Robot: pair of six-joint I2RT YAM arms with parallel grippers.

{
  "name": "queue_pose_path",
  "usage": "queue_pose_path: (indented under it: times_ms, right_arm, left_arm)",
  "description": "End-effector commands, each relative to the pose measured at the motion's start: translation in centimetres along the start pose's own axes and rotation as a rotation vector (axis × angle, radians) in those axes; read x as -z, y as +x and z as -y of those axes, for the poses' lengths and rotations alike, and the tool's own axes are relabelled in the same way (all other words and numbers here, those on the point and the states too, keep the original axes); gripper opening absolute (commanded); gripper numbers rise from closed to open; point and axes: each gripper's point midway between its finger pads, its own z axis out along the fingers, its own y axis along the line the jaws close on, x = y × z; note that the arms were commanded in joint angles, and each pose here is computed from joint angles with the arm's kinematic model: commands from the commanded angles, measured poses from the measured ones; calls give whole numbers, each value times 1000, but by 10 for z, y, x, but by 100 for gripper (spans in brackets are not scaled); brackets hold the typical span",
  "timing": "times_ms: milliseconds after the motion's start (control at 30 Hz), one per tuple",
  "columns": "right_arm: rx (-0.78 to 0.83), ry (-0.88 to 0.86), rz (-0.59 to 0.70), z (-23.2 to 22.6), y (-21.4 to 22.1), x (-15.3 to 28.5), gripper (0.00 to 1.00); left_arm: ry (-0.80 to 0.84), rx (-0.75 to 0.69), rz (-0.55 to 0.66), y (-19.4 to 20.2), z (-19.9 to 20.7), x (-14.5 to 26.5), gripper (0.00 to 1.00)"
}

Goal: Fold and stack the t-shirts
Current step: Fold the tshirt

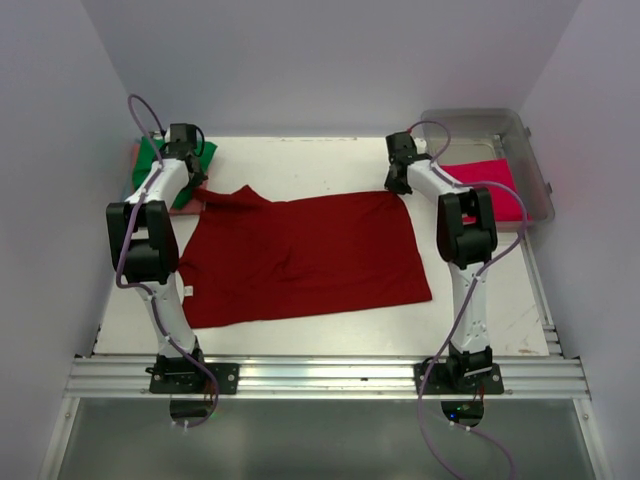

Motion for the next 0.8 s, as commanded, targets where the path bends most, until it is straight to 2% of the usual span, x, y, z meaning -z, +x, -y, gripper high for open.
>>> queue_pose_path:
  times_ms: [0, 200, 467, 767]
  right_arm:
    - [17, -15, 60, 3, -20, 30, 0]
    - [50, -36, 138, 1, -38, 59, 0]
    - [73, -27, 144, 11, -29, 74, 0]
    - [72, 7, 119, 34, -2, 97, 0]
  left_arm:
    - [127, 20, 80, -27, 17, 17, 0]
    - [238, 20, 83, -31, 36, 30, 0]
    - [261, 58, 130, -41, 30, 69, 0]
    - [249, 55, 71, 0, 15, 102, 0]
